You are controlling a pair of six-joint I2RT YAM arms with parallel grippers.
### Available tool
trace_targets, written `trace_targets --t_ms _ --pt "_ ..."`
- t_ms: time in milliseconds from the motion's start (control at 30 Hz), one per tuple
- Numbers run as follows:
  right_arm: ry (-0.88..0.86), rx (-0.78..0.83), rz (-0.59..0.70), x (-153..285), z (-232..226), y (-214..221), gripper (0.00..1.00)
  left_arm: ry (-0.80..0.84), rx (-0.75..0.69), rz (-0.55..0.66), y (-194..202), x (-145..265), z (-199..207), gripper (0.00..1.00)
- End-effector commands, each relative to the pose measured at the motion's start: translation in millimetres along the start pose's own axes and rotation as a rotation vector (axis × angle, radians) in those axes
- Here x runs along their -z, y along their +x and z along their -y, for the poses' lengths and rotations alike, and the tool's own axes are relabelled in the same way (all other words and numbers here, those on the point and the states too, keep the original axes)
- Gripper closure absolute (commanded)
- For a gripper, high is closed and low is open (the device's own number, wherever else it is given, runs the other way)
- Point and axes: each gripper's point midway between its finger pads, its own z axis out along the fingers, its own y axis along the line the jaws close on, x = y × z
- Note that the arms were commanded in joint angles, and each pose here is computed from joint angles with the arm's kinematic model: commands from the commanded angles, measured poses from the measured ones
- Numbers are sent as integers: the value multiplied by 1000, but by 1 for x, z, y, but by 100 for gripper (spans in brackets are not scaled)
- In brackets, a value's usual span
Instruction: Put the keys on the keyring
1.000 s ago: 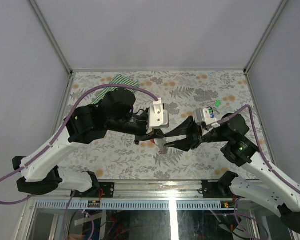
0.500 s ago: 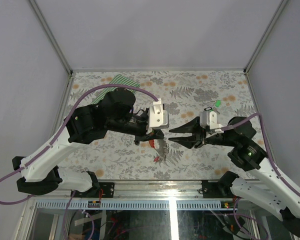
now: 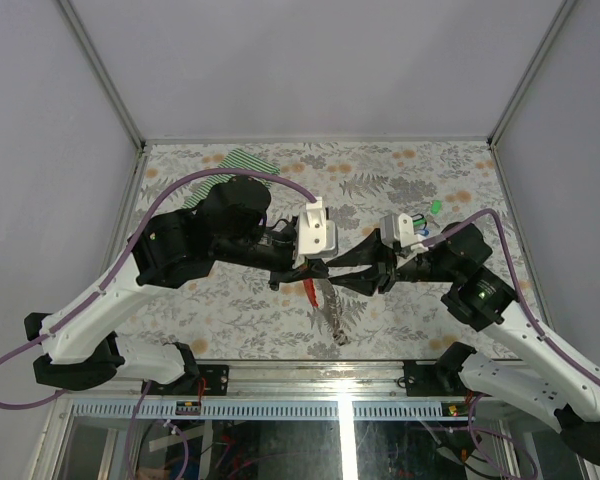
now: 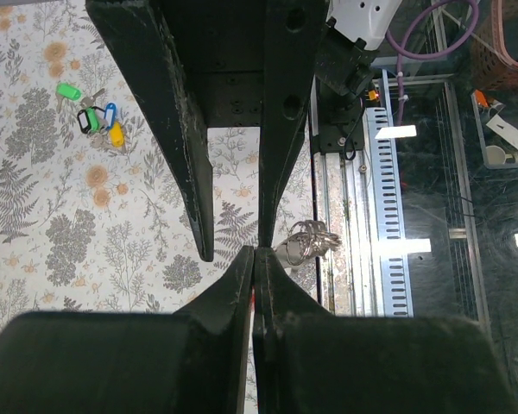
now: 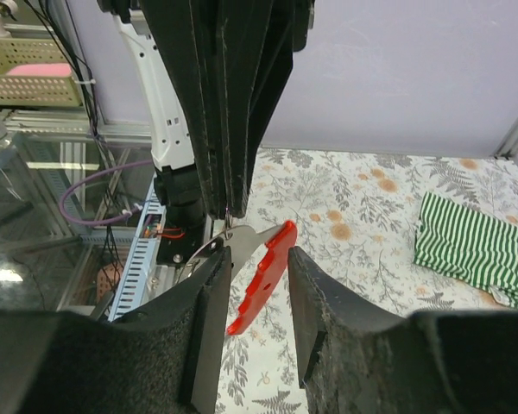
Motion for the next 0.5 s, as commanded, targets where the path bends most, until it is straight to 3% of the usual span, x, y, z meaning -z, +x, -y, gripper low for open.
trace_targets --t_ms 0,467 --pt "-59 54 102 -2 -11 -37 61 -8 -51 96 -23 5 1 100" --pt "-81 35 119 -3 -16 -40 64 -4 -49 104 -27 3 1 100"
